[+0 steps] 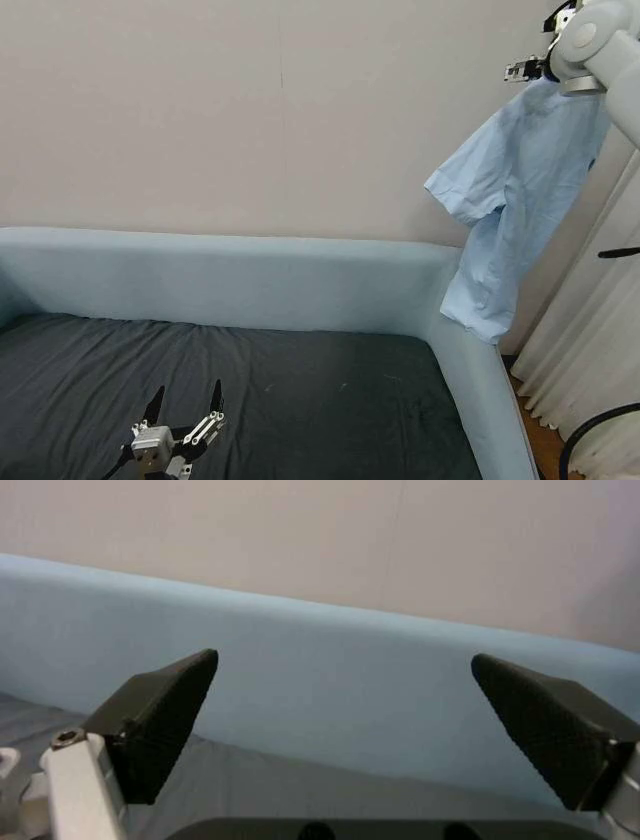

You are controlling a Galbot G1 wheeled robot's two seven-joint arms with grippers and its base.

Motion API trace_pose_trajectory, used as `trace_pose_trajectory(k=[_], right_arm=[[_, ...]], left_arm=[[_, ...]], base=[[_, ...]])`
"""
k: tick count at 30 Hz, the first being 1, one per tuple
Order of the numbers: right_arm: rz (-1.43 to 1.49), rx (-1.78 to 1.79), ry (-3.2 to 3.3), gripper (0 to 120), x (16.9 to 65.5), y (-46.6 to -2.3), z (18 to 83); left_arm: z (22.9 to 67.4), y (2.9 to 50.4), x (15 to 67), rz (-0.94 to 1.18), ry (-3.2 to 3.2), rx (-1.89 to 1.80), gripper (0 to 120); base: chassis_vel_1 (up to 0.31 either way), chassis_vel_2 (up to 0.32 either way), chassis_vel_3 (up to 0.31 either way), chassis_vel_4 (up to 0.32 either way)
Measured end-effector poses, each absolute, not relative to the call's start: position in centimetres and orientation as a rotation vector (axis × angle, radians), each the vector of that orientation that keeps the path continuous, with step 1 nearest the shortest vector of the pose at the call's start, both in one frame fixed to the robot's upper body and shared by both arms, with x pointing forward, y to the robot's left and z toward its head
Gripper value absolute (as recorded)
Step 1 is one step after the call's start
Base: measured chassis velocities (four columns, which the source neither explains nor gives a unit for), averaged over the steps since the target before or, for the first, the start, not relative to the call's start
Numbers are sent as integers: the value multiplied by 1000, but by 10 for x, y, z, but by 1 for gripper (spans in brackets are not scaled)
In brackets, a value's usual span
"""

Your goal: Pick up the clothes from the sofa and hang them on the clothes hanger.

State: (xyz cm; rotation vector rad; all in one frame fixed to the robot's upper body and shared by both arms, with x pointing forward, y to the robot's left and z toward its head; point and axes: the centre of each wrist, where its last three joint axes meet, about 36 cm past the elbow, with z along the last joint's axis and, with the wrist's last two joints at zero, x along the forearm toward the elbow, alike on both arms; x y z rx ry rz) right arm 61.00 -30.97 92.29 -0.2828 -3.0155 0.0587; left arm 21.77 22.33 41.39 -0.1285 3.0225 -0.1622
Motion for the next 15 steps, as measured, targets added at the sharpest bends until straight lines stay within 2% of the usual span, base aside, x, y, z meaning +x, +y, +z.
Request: trace_pose_trajectory(k=[11,12,13,15], right_arm=[[-81,272,-3133,100,534,-282,814],[-97,339,-3117,100,522,-278,781],[-97,339,-3117,100,522,-278,781],[-93,374,-3094,100,512,-277,740]], left_arm=[[408,219,214,-180,2997,-114,100],[405,219,214,-180,2997,-114,100],[405,219,214,-180,2997,-114,100],[401,219,214,-182,2994,-110,100]], base=[[0,0,0,0],[0,0,0,0],[0,0,0,0],[0,0,0,0]])
